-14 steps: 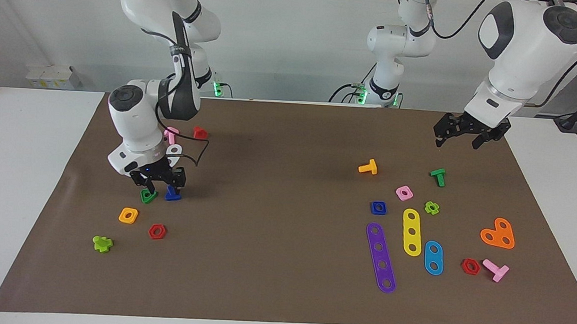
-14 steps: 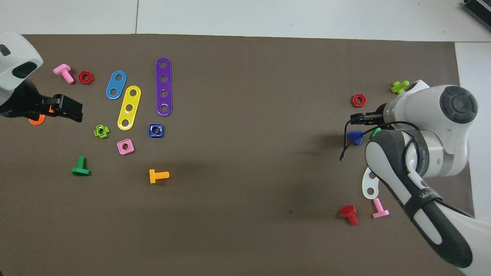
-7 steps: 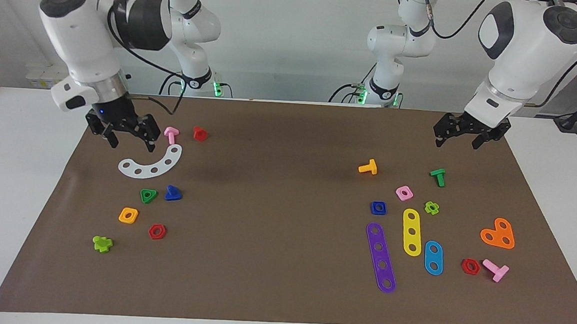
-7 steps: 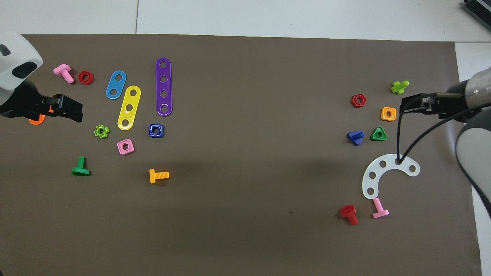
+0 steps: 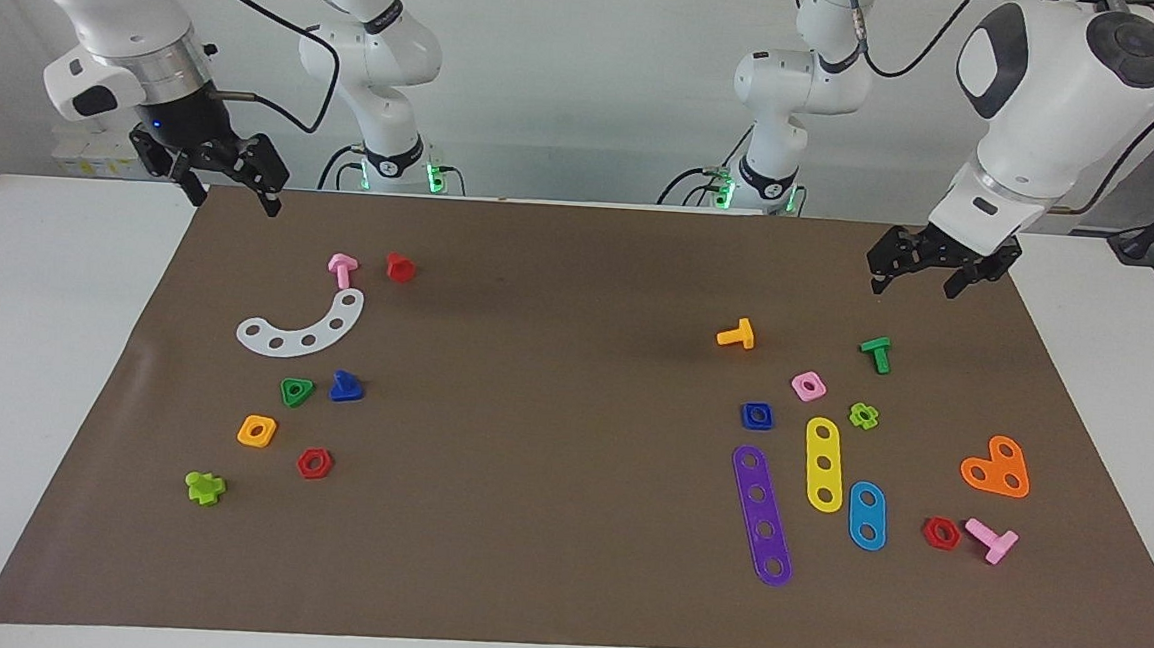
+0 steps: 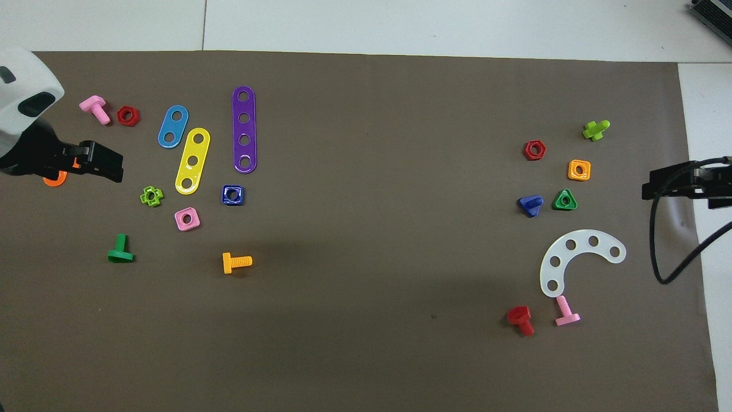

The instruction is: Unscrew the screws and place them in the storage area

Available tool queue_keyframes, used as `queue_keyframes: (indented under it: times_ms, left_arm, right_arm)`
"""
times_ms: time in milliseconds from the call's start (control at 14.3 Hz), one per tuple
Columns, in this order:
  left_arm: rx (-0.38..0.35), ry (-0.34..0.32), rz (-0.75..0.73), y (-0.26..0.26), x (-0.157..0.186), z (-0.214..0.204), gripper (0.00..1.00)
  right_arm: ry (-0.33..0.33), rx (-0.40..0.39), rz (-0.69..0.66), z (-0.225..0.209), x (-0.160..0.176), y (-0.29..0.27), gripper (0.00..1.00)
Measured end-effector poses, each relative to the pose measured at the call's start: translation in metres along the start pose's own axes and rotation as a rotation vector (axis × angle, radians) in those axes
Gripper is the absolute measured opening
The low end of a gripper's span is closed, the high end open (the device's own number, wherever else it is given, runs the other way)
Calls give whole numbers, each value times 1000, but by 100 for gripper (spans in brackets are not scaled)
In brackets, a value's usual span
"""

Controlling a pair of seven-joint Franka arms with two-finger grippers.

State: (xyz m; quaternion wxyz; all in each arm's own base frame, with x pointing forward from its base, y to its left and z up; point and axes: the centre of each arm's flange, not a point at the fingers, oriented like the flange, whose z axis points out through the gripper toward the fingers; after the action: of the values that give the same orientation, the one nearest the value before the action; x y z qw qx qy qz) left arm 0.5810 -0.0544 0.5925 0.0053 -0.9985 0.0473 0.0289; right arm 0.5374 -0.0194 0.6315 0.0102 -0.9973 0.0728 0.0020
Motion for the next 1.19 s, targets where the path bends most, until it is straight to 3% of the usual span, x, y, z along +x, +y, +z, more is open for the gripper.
queue_keyframes:
  times_ms: [1186]
  left_arm:
    - [0, 0, 0, 0, 0, 0, 100]
  right_arm:
    - [-25, -43, -57, 2, -3, -2, 100]
